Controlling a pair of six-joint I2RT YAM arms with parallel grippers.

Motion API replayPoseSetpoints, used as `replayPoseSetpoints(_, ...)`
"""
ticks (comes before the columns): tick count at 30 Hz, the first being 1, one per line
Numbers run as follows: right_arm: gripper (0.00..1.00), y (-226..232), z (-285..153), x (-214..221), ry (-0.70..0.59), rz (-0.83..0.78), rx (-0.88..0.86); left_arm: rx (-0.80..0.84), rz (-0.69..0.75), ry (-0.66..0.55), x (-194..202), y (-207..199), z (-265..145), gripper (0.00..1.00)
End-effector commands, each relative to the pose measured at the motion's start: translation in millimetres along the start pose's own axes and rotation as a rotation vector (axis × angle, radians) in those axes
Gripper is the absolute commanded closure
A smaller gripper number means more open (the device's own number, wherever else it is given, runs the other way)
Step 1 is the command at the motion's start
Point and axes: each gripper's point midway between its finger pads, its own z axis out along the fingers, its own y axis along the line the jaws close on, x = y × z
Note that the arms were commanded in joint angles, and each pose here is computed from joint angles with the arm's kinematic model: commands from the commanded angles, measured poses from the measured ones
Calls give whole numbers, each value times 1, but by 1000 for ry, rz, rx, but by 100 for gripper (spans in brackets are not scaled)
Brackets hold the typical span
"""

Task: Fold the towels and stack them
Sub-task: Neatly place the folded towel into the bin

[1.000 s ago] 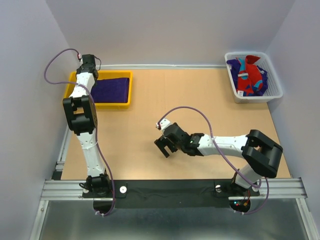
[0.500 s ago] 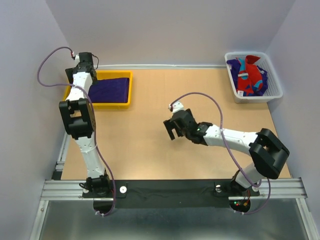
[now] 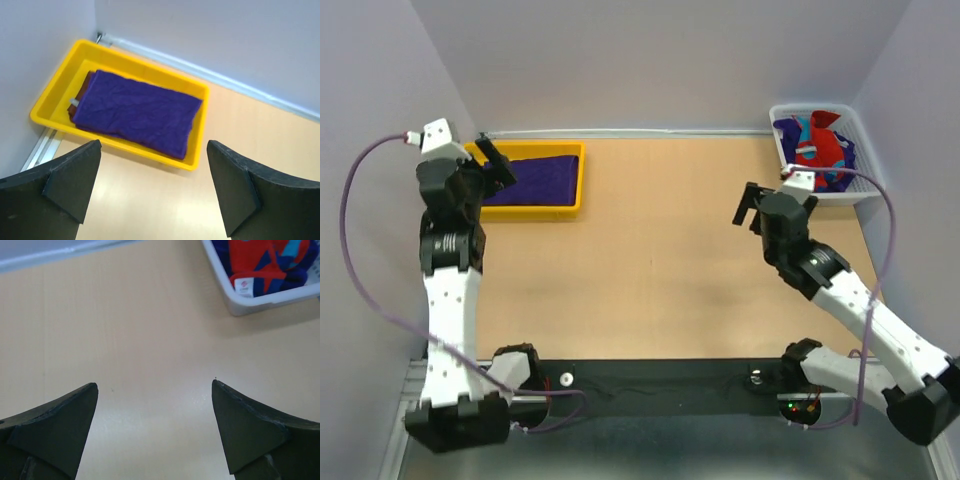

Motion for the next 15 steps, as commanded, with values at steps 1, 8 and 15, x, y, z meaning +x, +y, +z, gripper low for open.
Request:
replayPoseSetpoints(1,0,-37,-35,-38,-130,113,66,144,-47,-162,-26,-23,-60,1)
replayPoseSetpoints(8,0,-85,-89,-58,-290,190,24,283,-55,-298,-31,-39,-157,1)
replayPoseSetpoints(15,0,-109,-127,-67,-414,189,-65,91,-33,-305,-3,8,-198,1)
